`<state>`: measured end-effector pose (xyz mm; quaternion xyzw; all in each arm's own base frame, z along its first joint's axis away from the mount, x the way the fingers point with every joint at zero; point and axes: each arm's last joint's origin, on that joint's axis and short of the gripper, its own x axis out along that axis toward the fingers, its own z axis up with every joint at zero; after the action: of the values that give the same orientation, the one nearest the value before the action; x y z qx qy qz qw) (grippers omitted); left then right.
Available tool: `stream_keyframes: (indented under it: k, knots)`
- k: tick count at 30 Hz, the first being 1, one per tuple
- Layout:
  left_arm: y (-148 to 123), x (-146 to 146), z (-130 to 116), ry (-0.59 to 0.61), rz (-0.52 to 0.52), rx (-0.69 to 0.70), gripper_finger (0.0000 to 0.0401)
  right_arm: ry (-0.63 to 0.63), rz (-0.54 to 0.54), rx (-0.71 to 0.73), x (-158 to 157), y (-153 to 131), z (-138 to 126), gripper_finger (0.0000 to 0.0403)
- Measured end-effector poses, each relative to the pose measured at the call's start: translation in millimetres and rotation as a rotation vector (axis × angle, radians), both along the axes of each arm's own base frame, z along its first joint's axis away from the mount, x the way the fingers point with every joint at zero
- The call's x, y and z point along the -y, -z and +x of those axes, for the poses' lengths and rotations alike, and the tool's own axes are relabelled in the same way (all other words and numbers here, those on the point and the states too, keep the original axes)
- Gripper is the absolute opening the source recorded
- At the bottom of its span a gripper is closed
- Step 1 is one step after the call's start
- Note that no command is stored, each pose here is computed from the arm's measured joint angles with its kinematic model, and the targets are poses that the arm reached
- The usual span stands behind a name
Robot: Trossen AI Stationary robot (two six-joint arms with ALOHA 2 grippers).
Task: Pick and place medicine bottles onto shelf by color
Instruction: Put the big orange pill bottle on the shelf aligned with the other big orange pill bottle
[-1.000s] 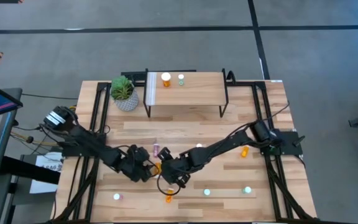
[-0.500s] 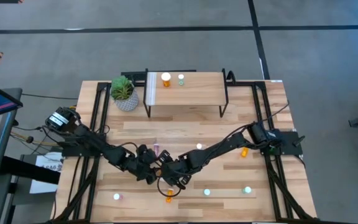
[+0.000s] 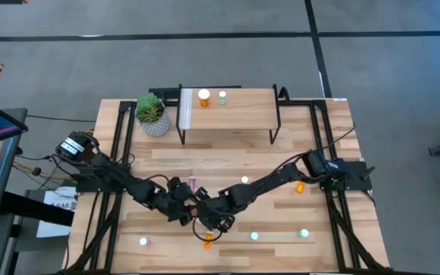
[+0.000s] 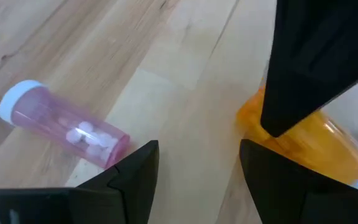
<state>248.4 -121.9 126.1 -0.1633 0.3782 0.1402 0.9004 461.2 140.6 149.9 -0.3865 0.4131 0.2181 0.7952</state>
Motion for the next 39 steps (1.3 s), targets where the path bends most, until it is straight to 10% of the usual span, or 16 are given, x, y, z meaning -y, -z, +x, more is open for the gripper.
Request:
stream_keyframes:
  k: [15,26,39]
  knots:
    - [-10,0,-1,0.017,-0.002,0.022,0.0212,0.098,0.051,-0.055,6,12,0,0.0177]
    - [-91,-18,-43,-0.020,0.047,0.227,0.0212,0.329,0.215,-0.090,35,-24,-7,0.0180]
    - [-127,-7,-78,-0.033,0.163,0.445,0.0212,0.393,0.426,0.214,71,-82,-55,0.0178]
